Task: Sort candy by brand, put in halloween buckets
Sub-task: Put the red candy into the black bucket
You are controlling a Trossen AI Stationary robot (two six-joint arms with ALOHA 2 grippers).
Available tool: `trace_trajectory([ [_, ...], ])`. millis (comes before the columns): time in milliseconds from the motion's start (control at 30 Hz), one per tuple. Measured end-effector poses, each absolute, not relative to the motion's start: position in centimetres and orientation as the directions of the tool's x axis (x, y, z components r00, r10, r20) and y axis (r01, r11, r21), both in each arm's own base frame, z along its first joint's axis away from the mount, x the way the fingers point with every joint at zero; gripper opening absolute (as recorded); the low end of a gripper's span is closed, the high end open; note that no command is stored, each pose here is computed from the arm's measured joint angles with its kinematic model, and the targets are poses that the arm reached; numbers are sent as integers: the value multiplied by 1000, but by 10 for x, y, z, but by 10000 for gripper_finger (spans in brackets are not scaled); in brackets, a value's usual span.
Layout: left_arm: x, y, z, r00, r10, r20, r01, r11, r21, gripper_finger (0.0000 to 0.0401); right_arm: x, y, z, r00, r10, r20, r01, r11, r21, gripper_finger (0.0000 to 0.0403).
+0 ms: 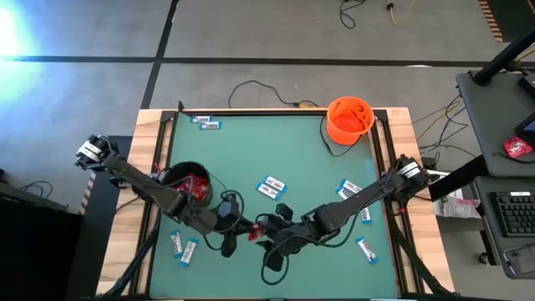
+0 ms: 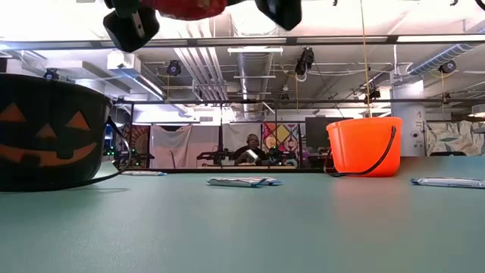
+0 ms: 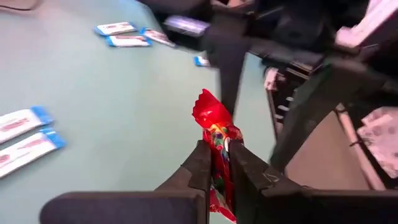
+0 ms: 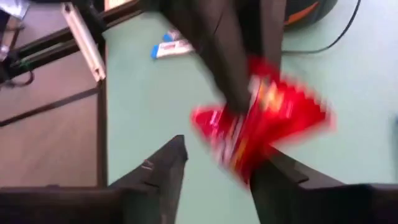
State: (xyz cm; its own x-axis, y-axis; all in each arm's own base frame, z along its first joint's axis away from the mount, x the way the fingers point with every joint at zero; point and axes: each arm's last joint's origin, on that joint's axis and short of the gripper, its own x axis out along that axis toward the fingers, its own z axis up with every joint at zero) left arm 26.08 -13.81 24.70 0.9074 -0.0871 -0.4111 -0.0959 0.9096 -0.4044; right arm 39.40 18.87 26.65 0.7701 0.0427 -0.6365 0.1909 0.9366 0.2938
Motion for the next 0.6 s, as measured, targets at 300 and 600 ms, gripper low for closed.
trace_trajectory([
  [300, 199, -99, 319, 794, 106, -599, -294, 929, -225, 7, 351, 179, 298, 666, 22, -745, 231, 945, 234, 231],
  [600, 135, -60, 337, 313, 279, -908, -650, 760, 9, 8, 334, 166, 322, 701, -85, -708, 296, 938, 180, 249],
])
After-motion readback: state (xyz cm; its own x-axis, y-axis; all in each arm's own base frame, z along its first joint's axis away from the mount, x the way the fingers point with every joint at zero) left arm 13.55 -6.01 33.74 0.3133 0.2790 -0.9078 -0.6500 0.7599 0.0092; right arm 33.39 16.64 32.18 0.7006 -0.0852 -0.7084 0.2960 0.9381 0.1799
